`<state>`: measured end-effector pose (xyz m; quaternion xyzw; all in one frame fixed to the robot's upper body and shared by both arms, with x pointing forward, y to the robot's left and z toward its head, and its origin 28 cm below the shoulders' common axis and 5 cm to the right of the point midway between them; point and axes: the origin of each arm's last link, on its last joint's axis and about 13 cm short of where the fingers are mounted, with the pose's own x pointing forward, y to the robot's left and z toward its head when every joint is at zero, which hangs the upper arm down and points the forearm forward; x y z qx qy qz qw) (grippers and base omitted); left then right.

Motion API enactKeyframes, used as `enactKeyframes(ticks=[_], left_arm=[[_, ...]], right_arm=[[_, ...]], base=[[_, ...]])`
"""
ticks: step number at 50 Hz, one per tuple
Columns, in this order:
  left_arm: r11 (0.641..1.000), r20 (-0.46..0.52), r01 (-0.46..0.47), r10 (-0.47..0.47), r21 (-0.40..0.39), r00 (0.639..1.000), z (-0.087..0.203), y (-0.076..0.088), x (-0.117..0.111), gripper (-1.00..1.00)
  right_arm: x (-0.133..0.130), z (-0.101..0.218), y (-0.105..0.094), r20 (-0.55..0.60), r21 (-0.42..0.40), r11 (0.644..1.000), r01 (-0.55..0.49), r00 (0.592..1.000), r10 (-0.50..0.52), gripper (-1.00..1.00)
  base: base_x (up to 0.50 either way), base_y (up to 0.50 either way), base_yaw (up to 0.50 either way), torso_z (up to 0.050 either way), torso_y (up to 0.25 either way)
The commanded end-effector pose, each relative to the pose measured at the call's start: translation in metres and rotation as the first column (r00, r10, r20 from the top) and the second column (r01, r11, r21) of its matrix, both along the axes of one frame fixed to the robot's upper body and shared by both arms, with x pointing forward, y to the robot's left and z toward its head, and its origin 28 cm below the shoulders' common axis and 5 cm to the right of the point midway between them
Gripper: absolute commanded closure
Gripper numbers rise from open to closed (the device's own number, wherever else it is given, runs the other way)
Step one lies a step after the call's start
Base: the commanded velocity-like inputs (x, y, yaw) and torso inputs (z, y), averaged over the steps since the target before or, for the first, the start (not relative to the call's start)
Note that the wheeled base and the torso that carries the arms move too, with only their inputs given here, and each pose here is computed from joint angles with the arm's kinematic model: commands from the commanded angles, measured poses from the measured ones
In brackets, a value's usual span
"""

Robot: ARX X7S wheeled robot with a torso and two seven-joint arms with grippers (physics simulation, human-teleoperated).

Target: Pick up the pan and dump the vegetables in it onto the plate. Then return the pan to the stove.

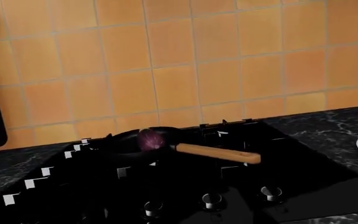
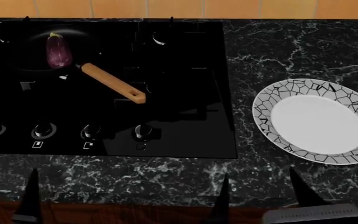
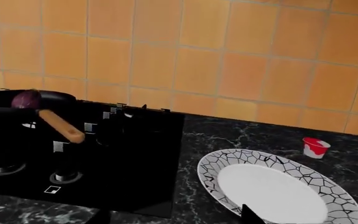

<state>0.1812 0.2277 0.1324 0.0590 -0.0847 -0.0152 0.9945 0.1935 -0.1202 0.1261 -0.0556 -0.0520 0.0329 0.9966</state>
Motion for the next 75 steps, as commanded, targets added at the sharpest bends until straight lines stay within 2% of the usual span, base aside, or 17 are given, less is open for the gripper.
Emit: enactKeyframes(ticks=[1,12,14,28,30,35,36,37,57,61,62,65,66,67,71,75], left_arm=[[0.999,0.033,0.024,-0.025,0.033,0.999,0.031,0.004,-0.013,-1.00],[0.999,0.055,0.036,-0.038,0.032,0.998,0.041,0.004,-0.015,-1.00],[0.999,0.057,0.034,-0.036,0.031,0.998,0.041,0.004,-0.015,-1.00],[0.999,0.074,0.019,-0.021,0.032,0.997,0.046,0.007,-0.015,-1.00],[0.999,0.078,0.020,-0.022,0.034,0.997,0.047,0.007,-0.015,-1.00],[0.999,0.092,0.027,-0.030,0.035,0.995,0.052,0.006,-0.017,-1.00],[0.999,0.105,0.040,-0.041,0.012,0.994,0.053,0.007,-0.018,-1.00],[0.999,0.105,0.040,-0.041,0.012,0.994,0.053,0.007,-0.018,-1.00],[0.999,0.109,0.047,-0.049,0.018,0.993,0.054,0.006,-0.020,-1.00],[0.999,0.106,0.039,-0.039,0.010,0.994,0.055,0.005,-0.022,-1.00],[0.999,0.104,0.033,-0.034,0.010,0.994,0.056,0.005,-0.022,-1.00],[0.999,0.109,0.045,-0.043,-0.011,0.993,0.059,0.003,-0.025,-1.00],[0.999,0.105,0.050,-0.048,-0.014,0.993,0.059,0.002,-0.027,-1.00],[0.999,0.102,0.050,-0.049,-0.015,0.994,0.059,0.002,-0.028,-1.00],[0.998,0.093,0.053,-0.051,-0.024,0.994,0.057,0.002,-0.028,-1.00],[0.998,0.090,0.058,-0.055,-0.028,0.994,0.055,0.002,-0.028,-1.00]], right_arm=[[-0.014,0.038,-0.007,0.066,-0.070,0.997,0.013,0.998,-0.008,-1.00],[-0.020,0.056,-0.008,0.103,-0.109,0.994,0.019,0.995,-0.008,-1.00],[-0.021,0.056,-0.007,0.101,-0.144,0.989,0.022,0.995,-0.007,-1.00],[-0.023,0.060,-0.005,0.115,-0.144,0.989,0.023,0.993,-0.006,-1.00],[-0.024,0.064,-0.005,0.128,-0.124,0.992,0.019,0.992,-0.003,-1.00],[-0.027,0.072,-0.004,0.152,-0.159,0.987,0.028,0.988,-0.003,-1.00],[-0.027,0.079,0.002,0.153,-0.226,0.974,0.009,0.988,0.026,-1.00],[-0.028,0.084,0.007,0.169,-0.239,0.971,-0.008,0.984,0.049,-1.00],[-0.031,0.084,0.007,0.175,-0.220,0.975,-0.009,0.983,0.049,-1.00],[-0.033,0.090,0.005,0.173,-0.193,0.981,-0.013,0.984,0.047,-1.00],[-0.034,0.094,0.005,0.170,-0.170,0.985,-0.041,0.983,0.070,-1.00],[-0.031,0.106,0.004,0.165,-0.193,0.979,-0.067,0.981,0.099,-1.00],[-0.028,0.113,0.004,0.144,-0.210,0.972,-0.104,0.980,0.136,-1.00],[-0.026,0.120,0.004,0.136,-0.185,0.974,-0.130,0.978,0.156,-1.00],[-0.016,0.140,0.004,0.060,-0.182,0.960,-0.211,0.972,0.225,-1.00],[-0.001,0.150,0.007,-0.024,-0.203,0.937,-0.285,0.958,0.287,-1.00]], base=[[0.00,0.00,0.00,0.048,0.074],[0.00,0.00,0.00,0.048,0.075],[0.00,0.00,0.00,0.048,0.076],[0.04,0.49,0.00,0.048,0.075],[0.01,0.11,0.00,0.048,0.074],[0.21,0.00,0.00,0.048,0.076],[0.50,0.00,0.00,0.048,0.076],[0.50,0.00,0.00,0.048,0.074],[0.50,0.00,0.00,0.048,0.074],[0.48,0.00,0.00,0.047,0.076],[0.00,0.00,0.00,0.000,0.000],[0.00,0.00,0.00,0.000,0.000],[0.00,0.00,0.00,0.000,0.000],[0.00,0.00,0.00,0.000,0.000],[0.00,0.00,0.00,0.000,0.000],[0.00,0.00,0.00,0.000,0.000]])
